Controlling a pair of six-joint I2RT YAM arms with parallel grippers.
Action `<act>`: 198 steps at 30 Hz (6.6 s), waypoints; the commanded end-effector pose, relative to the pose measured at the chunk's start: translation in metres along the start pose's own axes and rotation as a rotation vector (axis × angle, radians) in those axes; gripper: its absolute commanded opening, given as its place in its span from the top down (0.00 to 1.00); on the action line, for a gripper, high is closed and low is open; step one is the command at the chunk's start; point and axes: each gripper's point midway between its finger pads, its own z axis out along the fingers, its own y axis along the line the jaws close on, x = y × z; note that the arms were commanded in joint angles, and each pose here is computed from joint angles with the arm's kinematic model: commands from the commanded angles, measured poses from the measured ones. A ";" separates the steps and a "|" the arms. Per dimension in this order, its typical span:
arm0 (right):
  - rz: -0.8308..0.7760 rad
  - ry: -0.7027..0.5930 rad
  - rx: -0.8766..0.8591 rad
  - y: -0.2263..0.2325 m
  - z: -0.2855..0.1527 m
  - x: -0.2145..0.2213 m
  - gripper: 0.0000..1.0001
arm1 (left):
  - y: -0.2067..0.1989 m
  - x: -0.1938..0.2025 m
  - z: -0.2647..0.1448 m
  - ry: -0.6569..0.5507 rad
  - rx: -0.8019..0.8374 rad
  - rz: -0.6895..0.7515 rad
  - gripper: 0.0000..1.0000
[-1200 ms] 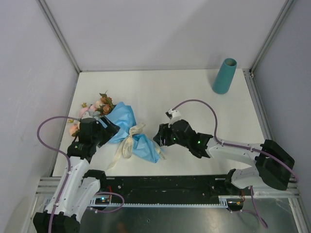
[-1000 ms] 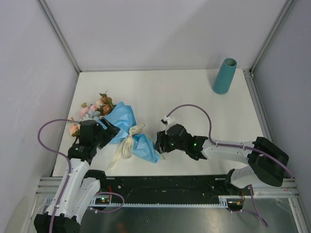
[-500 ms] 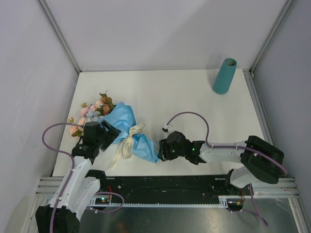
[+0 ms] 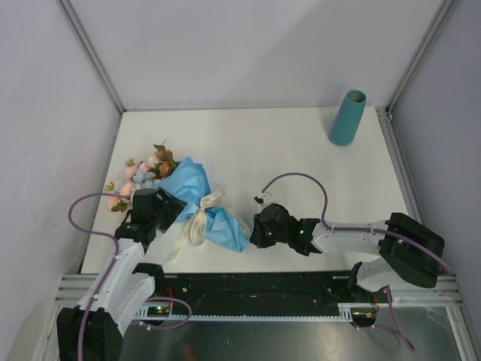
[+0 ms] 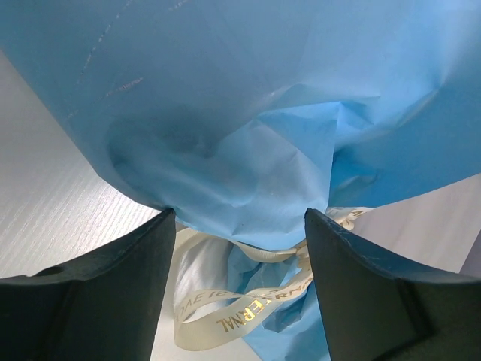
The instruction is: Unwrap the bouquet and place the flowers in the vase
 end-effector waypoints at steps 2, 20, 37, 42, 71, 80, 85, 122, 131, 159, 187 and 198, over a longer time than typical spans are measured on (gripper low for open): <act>0.001 -0.122 -0.010 0.009 -0.024 -0.030 1.00 | 0.001 -0.010 0.005 -0.062 0.003 -0.030 0.29; 0.036 -0.489 -0.033 -0.010 -0.109 -0.138 1.00 | 0.026 -0.009 0.013 -0.099 -0.085 -0.051 0.37; 0.125 -0.767 0.079 -0.062 -0.190 -0.200 1.00 | 0.045 -0.005 0.020 -0.091 -0.165 -0.055 0.35; 0.173 -0.892 0.191 -0.094 -0.224 -0.221 1.00 | 0.047 -0.006 0.020 -0.104 -0.164 -0.068 0.35; 0.386 -0.661 0.249 -0.153 -0.206 -0.217 0.49 | -0.005 -0.021 -0.005 -0.101 0.025 -0.023 0.26; 0.189 -0.560 -0.024 -0.024 -0.146 -0.170 0.39 | -0.032 -0.042 -0.039 -0.138 0.073 0.078 0.22; 0.000 -0.509 -0.155 0.050 -0.100 -0.137 0.41 | -0.032 -0.049 -0.052 -0.156 0.050 0.111 0.20; -0.366 -0.317 0.102 0.115 0.041 -0.080 0.98 | 0.045 -0.007 -0.006 0.003 -0.240 -0.066 0.25; -0.326 -0.384 0.142 0.097 0.011 -0.095 1.00 | 0.056 -0.005 -0.002 0.017 -0.299 -0.054 0.29; -0.331 -0.463 0.089 0.082 -0.004 -0.156 0.82 | 0.011 -0.061 -0.042 -0.205 -0.154 0.017 0.25; -0.471 -0.456 0.089 0.134 0.028 -0.131 0.57 | 0.006 -0.024 -0.005 0.018 -0.134 -0.002 0.27; -0.618 -0.427 0.227 0.122 0.074 -0.153 0.56 | 0.008 -0.018 -0.001 0.049 -0.139 -0.014 0.26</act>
